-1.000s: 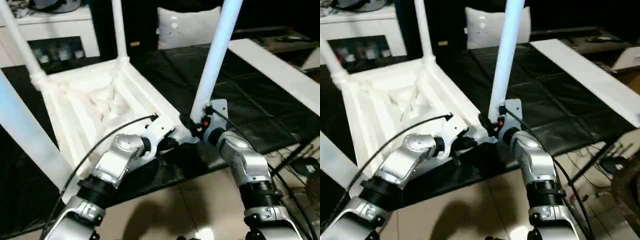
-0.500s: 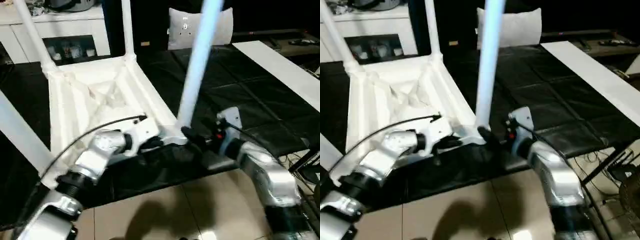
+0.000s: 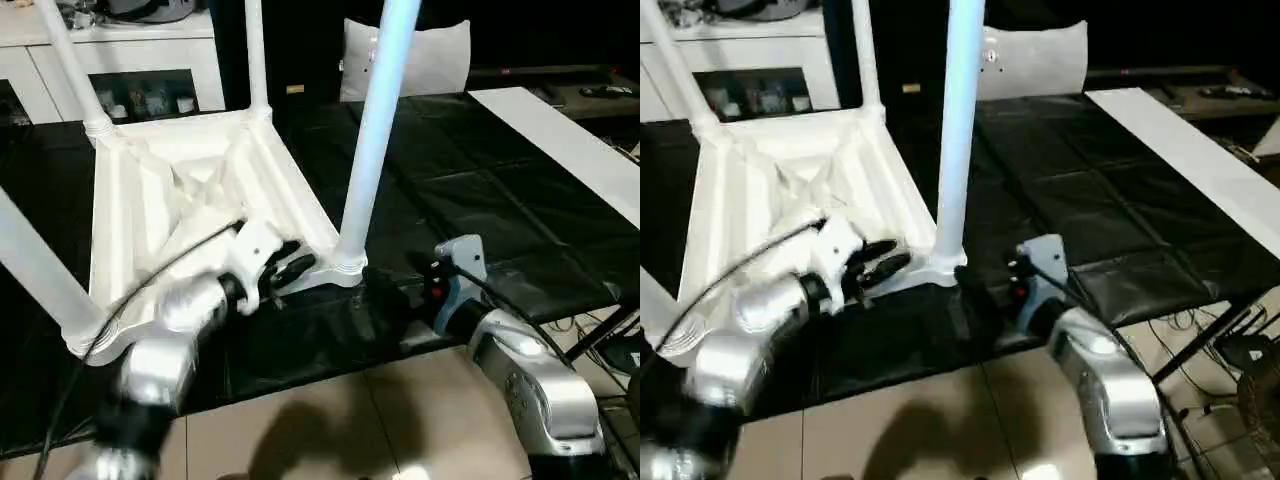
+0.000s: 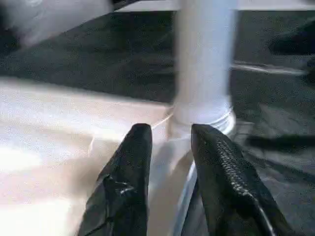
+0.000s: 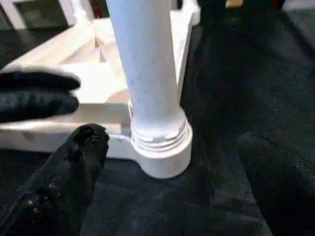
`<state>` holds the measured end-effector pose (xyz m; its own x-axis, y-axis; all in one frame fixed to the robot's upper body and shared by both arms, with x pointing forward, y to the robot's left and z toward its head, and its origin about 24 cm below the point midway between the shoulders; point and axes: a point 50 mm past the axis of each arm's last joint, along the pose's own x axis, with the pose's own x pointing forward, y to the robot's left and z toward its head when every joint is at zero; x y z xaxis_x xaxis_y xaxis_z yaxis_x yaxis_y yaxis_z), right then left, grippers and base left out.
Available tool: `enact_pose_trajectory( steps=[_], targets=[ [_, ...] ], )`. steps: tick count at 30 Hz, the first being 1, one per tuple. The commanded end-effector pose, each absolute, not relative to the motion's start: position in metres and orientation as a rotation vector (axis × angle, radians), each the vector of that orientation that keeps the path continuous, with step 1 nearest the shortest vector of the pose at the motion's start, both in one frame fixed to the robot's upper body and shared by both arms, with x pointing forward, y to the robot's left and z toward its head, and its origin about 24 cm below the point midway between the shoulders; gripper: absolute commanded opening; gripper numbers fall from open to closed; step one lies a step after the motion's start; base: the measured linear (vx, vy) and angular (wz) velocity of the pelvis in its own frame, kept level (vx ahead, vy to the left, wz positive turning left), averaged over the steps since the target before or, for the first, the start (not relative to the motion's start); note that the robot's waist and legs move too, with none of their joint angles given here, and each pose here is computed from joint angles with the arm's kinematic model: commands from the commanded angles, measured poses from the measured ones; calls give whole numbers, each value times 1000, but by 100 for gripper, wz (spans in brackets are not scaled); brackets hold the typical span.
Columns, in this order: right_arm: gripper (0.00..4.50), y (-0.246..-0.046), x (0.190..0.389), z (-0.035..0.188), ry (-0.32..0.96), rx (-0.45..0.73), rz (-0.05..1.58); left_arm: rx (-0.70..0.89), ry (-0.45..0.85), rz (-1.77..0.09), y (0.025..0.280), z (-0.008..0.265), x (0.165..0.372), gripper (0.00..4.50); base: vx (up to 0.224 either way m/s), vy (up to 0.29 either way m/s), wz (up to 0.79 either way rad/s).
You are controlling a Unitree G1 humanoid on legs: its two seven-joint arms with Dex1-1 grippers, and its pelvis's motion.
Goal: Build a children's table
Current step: Rotate leg to tighten
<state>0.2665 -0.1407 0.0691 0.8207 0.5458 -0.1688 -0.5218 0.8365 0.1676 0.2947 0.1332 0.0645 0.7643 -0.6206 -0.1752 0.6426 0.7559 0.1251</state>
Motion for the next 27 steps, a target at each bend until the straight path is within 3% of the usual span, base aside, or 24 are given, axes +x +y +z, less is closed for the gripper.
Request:
enact_pose_trajectory(
  steps=[1,5,6,9,18,22,27],
  targets=[
    [450,-146,265,72,195,78,522,140,77,-619,131,73,289,174,0,0,0],
    [450,-154,263,69,217,67,435,94,75,-436,130,74,277,174,-2,-20,22],
    [450,-156,265,70,182,48,404,100,92,-329,137,75,277,174,-6,-57,56],
    [450,-161,265,74,139,43,374,138,114,-241,146,76,276,174,11,-113,63],
    [450,-163,248,66,164,66,281,55,107,-242,150,81,255,174,43,-71,10],
    [450,-157,237,61,210,86,316,7,111,-217,157,79,252,208,10,14,0],
    [450,-159,236,58,208,57,319,67,131,-220,158,75,250,247,51,61,-1]
  ],
)
